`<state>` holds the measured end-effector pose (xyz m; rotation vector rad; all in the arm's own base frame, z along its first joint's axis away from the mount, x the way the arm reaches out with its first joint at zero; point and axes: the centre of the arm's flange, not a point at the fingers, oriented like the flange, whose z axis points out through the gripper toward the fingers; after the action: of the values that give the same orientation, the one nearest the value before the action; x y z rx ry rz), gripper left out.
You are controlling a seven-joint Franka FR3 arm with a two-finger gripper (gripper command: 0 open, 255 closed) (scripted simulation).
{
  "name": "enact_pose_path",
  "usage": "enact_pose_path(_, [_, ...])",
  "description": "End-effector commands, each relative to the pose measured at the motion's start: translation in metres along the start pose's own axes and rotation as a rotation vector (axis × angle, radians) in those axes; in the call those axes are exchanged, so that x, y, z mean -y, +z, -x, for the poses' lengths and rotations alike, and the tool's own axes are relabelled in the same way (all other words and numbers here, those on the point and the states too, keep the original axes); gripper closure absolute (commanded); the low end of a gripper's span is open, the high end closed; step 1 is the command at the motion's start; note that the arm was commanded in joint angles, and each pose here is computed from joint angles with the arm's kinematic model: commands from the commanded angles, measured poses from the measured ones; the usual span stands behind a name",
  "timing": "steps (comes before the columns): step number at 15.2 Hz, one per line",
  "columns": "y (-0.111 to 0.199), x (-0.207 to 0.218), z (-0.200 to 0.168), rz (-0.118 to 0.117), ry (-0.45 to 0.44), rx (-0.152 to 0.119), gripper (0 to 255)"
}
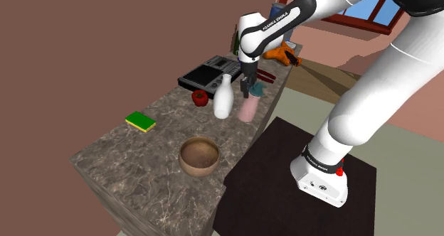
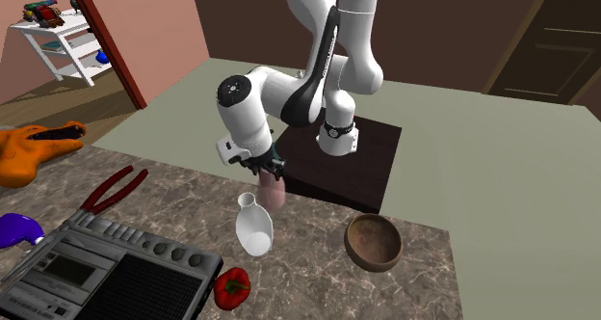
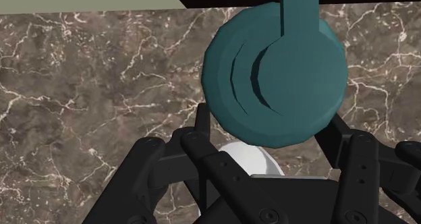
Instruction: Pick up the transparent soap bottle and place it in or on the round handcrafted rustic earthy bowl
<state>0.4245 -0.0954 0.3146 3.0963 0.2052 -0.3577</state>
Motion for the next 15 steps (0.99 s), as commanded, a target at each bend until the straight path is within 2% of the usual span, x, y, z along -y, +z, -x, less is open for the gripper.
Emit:
enact_pose_path(1, [-0.011, 0.000, 0.002, 0.000, 0.000, 0.000, 255])
enact_pose_path(15, [-0.083, 0.000, 0.019, 0.000, 0.000, 0.000, 255])
